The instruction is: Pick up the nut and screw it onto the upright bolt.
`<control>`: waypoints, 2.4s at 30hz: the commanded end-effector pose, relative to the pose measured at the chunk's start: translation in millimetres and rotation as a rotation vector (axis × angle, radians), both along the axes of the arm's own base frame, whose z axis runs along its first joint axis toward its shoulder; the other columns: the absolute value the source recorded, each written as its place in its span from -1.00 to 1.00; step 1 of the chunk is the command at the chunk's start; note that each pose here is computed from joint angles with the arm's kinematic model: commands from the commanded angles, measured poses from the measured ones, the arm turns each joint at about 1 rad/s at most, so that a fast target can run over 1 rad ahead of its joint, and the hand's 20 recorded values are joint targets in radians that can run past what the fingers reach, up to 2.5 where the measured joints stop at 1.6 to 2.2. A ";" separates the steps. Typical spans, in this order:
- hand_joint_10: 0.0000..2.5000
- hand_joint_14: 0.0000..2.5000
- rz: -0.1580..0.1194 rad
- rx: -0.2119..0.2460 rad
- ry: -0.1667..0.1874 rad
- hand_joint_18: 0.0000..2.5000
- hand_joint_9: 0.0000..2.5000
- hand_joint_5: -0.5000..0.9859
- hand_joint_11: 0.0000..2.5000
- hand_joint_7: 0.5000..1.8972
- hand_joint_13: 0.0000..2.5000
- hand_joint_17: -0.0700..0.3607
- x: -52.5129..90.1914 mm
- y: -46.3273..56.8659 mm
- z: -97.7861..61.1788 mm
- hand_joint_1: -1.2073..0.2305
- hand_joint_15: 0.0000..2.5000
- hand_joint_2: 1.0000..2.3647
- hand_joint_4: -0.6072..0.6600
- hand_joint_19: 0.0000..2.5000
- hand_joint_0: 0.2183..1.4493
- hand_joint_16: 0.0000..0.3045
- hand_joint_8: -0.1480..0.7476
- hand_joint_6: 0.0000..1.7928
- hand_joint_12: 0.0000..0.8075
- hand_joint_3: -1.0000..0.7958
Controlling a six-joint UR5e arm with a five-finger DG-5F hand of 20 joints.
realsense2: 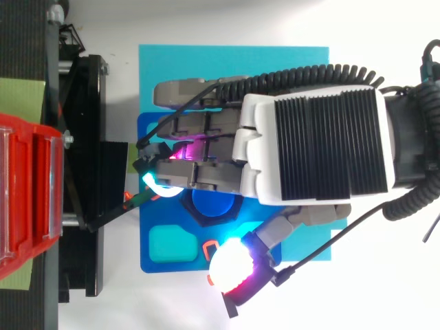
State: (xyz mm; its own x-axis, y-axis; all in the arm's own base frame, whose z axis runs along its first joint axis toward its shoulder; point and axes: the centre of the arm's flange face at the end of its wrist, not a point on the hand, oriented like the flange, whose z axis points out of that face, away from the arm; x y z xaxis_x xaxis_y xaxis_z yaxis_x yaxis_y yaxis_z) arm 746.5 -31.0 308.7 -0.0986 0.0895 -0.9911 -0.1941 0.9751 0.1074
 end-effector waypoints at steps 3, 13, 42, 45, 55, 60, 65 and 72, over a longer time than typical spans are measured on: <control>-1.00 -1.00 -0.005 0.000 0.012 -0.82 -0.45 -0.38 -1.00 0.24 -0.48 -0.36 -1.3 -5.7 -1.6 0.35 -1.00 -1.00 0.24 -1.00 -0.60 -0.80 -0.15 -0.44 -0.39 -0.44; -1.00 -1.00 -0.015 -0.001 0.024 -0.72 -0.34 -0.32 -1.00 0.55 -0.40 -0.38 -3.4 -14.7 -3.3 0.32 -1.00 -1.00 0.12 -1.00 -0.59 -0.81 -0.13 -0.38 -0.45 -0.44; -1.00 -1.00 -0.019 0.000 0.015 -0.44 -0.01 -0.27 -1.00 0.26 -0.17 -0.47 -4.4 -31.9 -0.9 0.32 -1.00 -1.00 0.10 -0.90 -0.56 -0.87 -0.12 -0.31 -0.61 -0.44; -1.00 -1.00 -0.021 0.000 0.013 -0.42 0.01 -0.27 -1.00 0.23 -0.16 -0.48 -4.4 -33.0 -0.8 0.32 -1.00 -1.00 0.09 -0.90 -0.56 -0.87 -0.11 -0.31 -0.61 -0.44; -1.00 -1.00 -0.021 0.002 0.016 -0.47 -0.16 -0.35 -1.00 0.44 -0.25 -0.44 -5.1 -36.0 -1.0 0.31 -1.00 -1.00 0.11 -0.91 -0.56 -0.85 -0.11 -0.44 -0.57 -0.44; -1.00 -1.00 -0.010 0.004 0.012 -0.51 -0.17 -0.42 -1.00 -0.14 -0.29 -0.44 -4.8 -35.9 0.0 0.30 -1.00 -1.00 0.24 -0.93 -0.56 -0.85 -0.12 -0.44 -0.54 -0.44; -1.00 -1.00 -0.010 0.004 0.010 -0.66 -0.24 -0.45 -1.00 -0.44 -0.40 -0.44 -4.6 -35.9 0.1 0.30 -1.00 -1.00 0.25 -1.00 -0.57 -0.85 -0.17 -0.44 -0.49 -0.44; -1.00 -1.00 -0.012 0.004 0.012 -0.71 -0.30 -0.47 -1.00 -0.68 -0.44 -0.44 -4.9 -37.0 0.0 0.31 -1.00 -1.00 0.20 -1.00 -0.58 -0.85 -0.21 -0.44 -0.49 -0.44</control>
